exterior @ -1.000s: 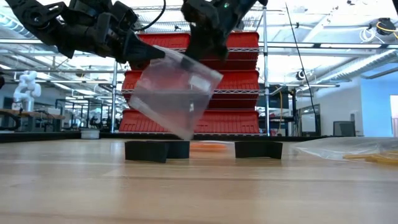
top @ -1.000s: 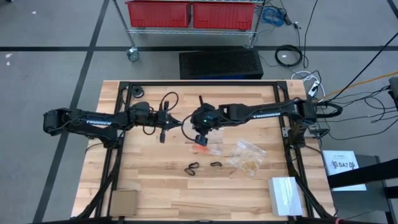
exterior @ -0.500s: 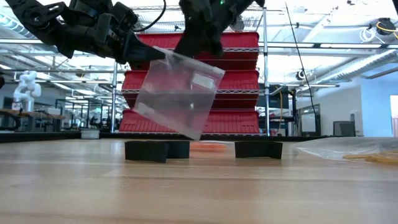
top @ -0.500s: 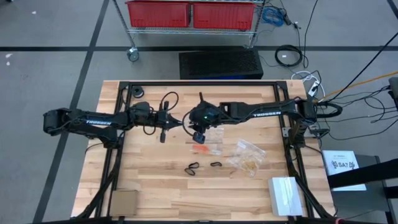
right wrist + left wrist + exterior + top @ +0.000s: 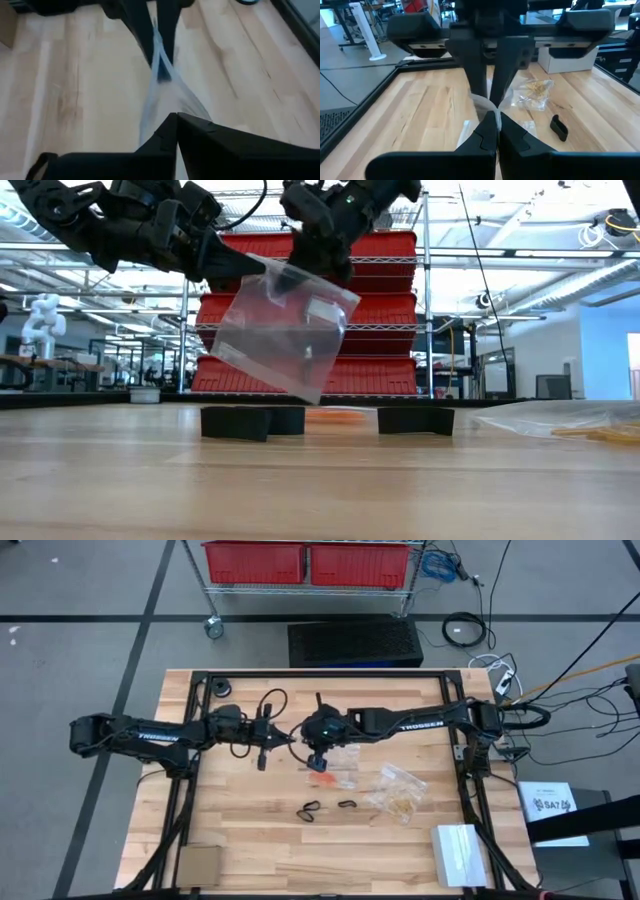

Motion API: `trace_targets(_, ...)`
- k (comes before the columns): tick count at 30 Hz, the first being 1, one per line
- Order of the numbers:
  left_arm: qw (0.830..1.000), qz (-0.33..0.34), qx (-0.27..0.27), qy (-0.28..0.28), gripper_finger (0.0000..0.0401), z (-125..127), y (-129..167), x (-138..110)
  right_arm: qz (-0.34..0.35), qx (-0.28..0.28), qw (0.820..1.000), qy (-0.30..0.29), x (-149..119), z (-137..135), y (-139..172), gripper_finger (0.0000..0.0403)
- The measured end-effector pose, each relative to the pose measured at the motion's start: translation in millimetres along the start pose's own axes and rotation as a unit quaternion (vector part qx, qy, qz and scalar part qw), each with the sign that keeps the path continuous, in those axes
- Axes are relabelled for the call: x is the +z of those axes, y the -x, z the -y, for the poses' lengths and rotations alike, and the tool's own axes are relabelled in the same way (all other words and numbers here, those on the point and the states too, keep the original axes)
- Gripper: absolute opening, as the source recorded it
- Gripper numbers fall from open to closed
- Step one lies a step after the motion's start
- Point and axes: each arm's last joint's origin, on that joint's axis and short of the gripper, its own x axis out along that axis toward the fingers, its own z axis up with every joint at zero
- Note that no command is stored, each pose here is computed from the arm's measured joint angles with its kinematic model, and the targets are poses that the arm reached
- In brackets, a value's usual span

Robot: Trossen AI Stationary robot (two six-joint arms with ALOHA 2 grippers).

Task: Sort rubber bands
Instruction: Open the top left transparent zip lock bag

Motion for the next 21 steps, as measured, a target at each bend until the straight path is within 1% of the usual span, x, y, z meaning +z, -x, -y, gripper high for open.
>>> trace_targets(2,1.0,0.0,0.001,0.0,0.0002,0.0,0.0,0.0,0.003,0.01,1.0,0.0,-0.7,-1.3,-6.8,0.0014)
trace_targets(4,1.0,0.0,0.001,0.0,0.0002,0.0,0.0,0.0,-0.008,0.009,1.0,0.003,-5.5,-1.6,-15.8,0.003)
trace_targets(7,1.0,-0.001,0.003,0.0,0.0002,-0.1,0.0,-0.1,-0.011,0.008,1.0,0.004,-8.3,-2.0,-23.2,0.0063)
trace_targets(12,1.0,0.0,0.003,0.002,0.0002,-0.2,0.0,0.0,-0.009,0.005,1.0,-0.009,-9.5,-2.0,-28.1,0.0124)
trace_targets(16,1.0,-0.002,0.003,0.003,0.0002,-0.1,0.0,-0.3,-0.006,-0.005,1.0,-0.011,-7.3,-0.8,-22.1,0.0155)
trace_targets(21,1.0,-0.003,0.003,0.004,0.0002,-0.1,0.0,-0.5,0.003,-0.004,1.0,-0.007,0.2,0.1,-0.7,0.0166)
